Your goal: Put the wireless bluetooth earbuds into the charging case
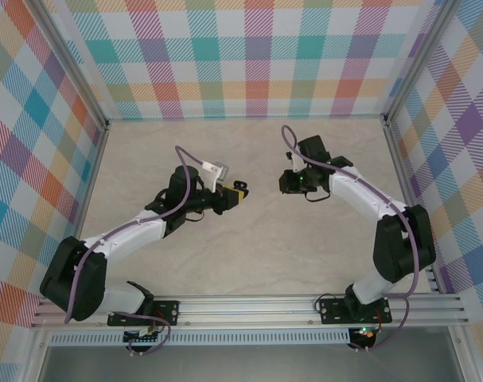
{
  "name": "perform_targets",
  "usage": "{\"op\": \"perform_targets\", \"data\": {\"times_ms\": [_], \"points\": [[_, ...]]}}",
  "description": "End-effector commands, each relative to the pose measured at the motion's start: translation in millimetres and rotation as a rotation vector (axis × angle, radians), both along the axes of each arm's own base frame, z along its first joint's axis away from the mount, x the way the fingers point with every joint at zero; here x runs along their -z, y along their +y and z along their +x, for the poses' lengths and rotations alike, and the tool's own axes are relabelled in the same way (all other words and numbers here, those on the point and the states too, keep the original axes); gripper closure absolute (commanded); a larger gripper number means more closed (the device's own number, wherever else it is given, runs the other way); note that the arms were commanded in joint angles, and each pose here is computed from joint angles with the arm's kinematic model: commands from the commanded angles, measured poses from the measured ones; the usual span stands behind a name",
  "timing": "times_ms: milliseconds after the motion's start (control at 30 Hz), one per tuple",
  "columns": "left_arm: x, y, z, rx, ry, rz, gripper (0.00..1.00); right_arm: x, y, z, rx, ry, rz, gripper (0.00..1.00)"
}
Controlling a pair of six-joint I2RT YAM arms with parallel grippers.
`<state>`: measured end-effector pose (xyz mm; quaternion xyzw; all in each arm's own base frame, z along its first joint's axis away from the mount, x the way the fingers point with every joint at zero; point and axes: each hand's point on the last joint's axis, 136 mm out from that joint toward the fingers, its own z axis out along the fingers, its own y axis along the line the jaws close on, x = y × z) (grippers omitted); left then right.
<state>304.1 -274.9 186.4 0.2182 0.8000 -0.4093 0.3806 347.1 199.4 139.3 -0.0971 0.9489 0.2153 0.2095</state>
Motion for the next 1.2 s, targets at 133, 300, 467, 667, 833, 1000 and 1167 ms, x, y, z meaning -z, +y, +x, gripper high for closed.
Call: {"op": "perform_targets", "data": {"times_ms": [133,300,467,667,833,1000,1167], "points": [[-18.9,-13.8,3.8,0.061,-0.024,-0.078,0.93,-70.5,29.8,-14.3,-0.121,-0.177,0.154,0.79],[-33.5,-19.7,-2.8,0.112,-0.086,-0.120,0.93,-111.5,44.6,-28.4,-0.195,-0.310,0.175,0.79],[-49.4,-21.6,-15.0,0.167,-0.202,-0.136,0.93,-139.8,54.5,-44.3,-0.249,-0.415,0.181,0.78],[-68.7,-22.2,-26.9,0.217,-0.360,-0.130,0.95,-164.1,64.1,-60.3,-0.301,-0.485,0.189,0.78],[-81.0,-23.9,-32.8,0.245,-0.470,-0.104,0.95,-185.4,69.2,-71.1,-0.331,-0.540,0.217,0.78],[-88.5,-23.1,-36.2,0.250,-0.552,-0.098,0.96,-198.6,71.9,-77.1,-0.342,-0.581,0.236,0.78],[-94.1,-23.3,-37.0,0.243,-0.576,-0.104,0.98,-205.8,73.3,-77.9,-0.333,-0.633,0.242,0.78]]}}
